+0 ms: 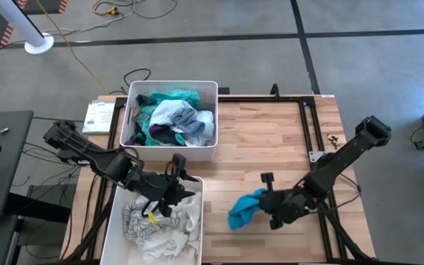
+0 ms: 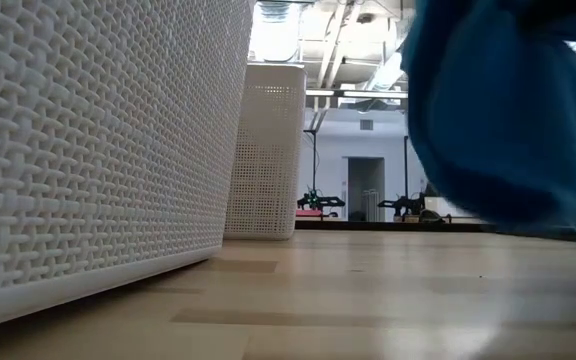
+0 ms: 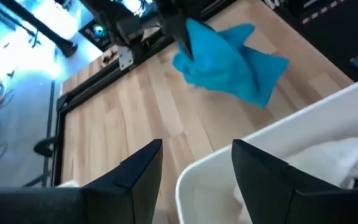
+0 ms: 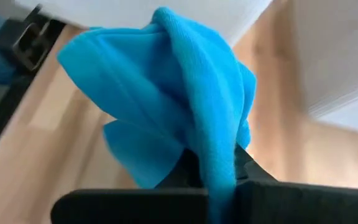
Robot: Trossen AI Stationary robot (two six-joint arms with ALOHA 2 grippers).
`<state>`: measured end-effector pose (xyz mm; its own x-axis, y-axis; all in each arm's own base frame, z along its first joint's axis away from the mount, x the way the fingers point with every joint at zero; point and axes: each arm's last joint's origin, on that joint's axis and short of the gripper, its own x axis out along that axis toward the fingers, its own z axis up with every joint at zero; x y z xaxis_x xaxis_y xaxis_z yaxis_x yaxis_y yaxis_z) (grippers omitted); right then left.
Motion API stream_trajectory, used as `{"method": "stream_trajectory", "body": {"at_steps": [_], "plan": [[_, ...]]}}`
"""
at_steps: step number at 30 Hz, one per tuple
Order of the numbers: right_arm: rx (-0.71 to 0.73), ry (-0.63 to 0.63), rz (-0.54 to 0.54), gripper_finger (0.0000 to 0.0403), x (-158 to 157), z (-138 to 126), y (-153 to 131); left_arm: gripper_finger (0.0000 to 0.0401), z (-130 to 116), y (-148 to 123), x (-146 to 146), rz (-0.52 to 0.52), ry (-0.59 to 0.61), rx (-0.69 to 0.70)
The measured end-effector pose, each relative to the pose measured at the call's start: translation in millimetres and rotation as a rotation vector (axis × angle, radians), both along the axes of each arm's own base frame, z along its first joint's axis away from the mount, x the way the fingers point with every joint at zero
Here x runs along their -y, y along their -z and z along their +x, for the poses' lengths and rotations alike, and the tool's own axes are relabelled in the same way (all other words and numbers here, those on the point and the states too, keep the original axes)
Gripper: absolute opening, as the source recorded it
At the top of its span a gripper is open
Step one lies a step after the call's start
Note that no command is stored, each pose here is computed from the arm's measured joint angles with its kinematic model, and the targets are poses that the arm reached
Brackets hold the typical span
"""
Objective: Sort clothes
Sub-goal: Put the blue shorts into the top laundry bin
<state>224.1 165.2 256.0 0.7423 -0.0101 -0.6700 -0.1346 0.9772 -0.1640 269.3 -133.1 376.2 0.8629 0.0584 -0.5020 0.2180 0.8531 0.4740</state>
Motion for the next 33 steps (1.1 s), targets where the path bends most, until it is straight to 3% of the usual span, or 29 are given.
{"method": "stream_trajectory", "body": {"at_steps": [15, 27, 33], "plan": [[0.347, -0.006, -0.200, 0.0006, 38.0, 5.2, -58.1, 0.0187, -31.7, -8.3, -22.8, 0.075, -0.212, -0.041], [0.622, -0.006, -0.337, 0.0006, 75.4, 23.1, -96.8, 0.0187, -73.1, -39.5, -48.0, -0.007, -0.287, 0.080], [0.693, 0.026, -0.380, 0.0006, 94.8, 31.0, -106.1, 0.0187, -89.1, -41.7, -61.6, -0.044, -0.326, 0.136]]}}
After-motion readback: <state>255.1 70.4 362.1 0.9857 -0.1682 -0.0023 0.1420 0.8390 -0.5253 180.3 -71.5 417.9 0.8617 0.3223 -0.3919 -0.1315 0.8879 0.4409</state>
